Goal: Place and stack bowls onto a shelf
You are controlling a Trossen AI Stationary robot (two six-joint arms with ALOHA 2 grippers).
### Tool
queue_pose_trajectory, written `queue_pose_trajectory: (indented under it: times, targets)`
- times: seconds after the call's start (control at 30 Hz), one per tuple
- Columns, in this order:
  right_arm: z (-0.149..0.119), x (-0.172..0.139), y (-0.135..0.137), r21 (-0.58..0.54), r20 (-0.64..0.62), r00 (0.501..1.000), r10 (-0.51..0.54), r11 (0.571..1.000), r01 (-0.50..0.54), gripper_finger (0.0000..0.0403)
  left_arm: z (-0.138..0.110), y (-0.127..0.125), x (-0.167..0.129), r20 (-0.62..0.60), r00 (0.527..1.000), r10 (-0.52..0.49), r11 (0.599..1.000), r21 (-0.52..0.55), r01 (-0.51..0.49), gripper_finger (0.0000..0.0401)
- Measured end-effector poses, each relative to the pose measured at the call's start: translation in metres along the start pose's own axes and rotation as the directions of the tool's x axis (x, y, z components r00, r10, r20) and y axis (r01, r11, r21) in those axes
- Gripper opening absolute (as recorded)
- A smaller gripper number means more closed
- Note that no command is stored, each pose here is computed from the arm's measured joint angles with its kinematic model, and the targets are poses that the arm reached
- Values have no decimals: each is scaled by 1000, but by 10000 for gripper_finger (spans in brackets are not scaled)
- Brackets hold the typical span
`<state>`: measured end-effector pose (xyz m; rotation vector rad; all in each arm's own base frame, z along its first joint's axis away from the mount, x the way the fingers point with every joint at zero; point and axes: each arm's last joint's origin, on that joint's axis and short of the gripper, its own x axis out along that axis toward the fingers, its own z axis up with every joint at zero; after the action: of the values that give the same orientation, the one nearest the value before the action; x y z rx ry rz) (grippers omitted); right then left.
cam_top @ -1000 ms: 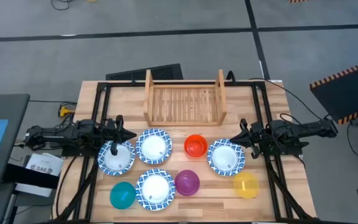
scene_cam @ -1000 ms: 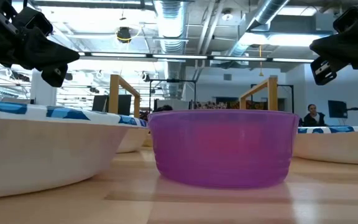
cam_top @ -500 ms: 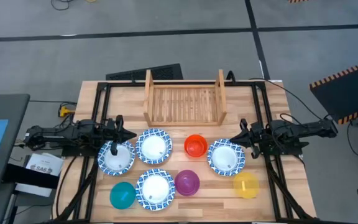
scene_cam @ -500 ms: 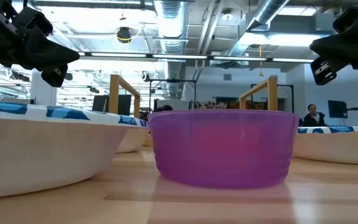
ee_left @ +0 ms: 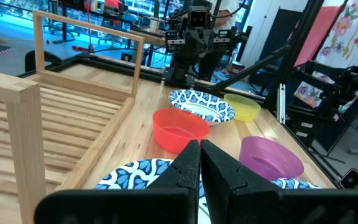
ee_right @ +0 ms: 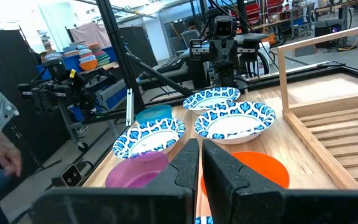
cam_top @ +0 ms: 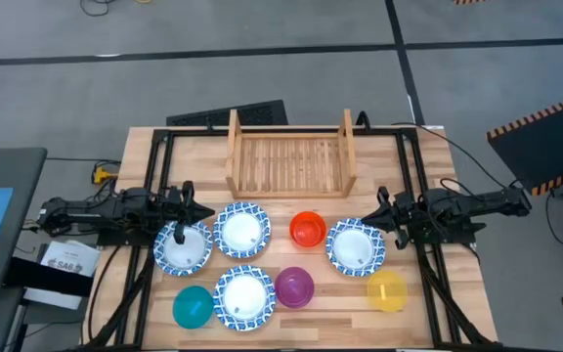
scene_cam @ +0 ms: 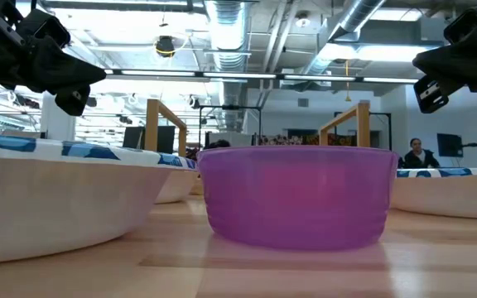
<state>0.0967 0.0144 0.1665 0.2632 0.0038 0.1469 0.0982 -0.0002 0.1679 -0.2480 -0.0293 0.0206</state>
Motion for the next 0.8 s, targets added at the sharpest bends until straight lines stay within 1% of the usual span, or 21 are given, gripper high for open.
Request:
queue_pose_trajectory:
  times: [0.27, 0.4, 0.43, 0.5, 0.53, 0.6, 0.63, 0.7, 0.73, 0.77, 0.8]
  targets:
    - [0, 0, 0, 0, 0, 1000, 0, 1000, 0, 49, 0, 0, 0, 0, 1000, 0, 1000, 0, 0, 0]
    - [1, 0, 0, -49, 17, 1000, 0, 999, 1, 49, 0, 0, 0, 0, 1000, 0, 1000, 0, 0, 0]
    - [4, 0, 1, -45, 38, 999, 6, 999, -4, 49, 0, 0, 0, 0, 1000, 0, 1000, 0, 0, 0]
    - [16, -1, 4, -26, 166, 986, 29, 999, -25, 49, 0, 0, 0, 0, 1000, 0, 1000, 0, 0, 0]
    - [23, -3, 5, -18, 245, 969, 39, 999, -36, 49, 0, 0, 0, 0, 1000, 0, 1000, 0, 0, 0]
    - [40, -9, 10, 26, 424, 902, 82, 994, -103, 49, 0, 0, 0, 0, 1000, 0, 1000, 0, 0, 0]
    - [49, -14, 12, 38, 511, 854, 98, 990, -136, 49, 0, 0, 0, 0, 1000, 0, 1000, 0, 0, 0]
    - [63, -25, 15, 76, 662, 743, 100, 977, -200, 49, 0, 0, 0, 0, 1000, 0, 1000, 0, 0, 0]
    - [68, -29, 15, 97, 712, 697, 86, 971, -219, 49, 0, 0, 0, 0, 1000, 0, 1000, 0, 0, 0]
    - [72, -32, 15, 116, 739, 671, 64, 969, -220, 49, 0, 0, 0, 0, 1000, 0, 1000, 0, 0, 0]
    - [77, -34, 16, 131, 753, 657, 41, 969, -211, 49, 0, 0, 0, 0, 1000, 0, 1000, 0, 0, 0]
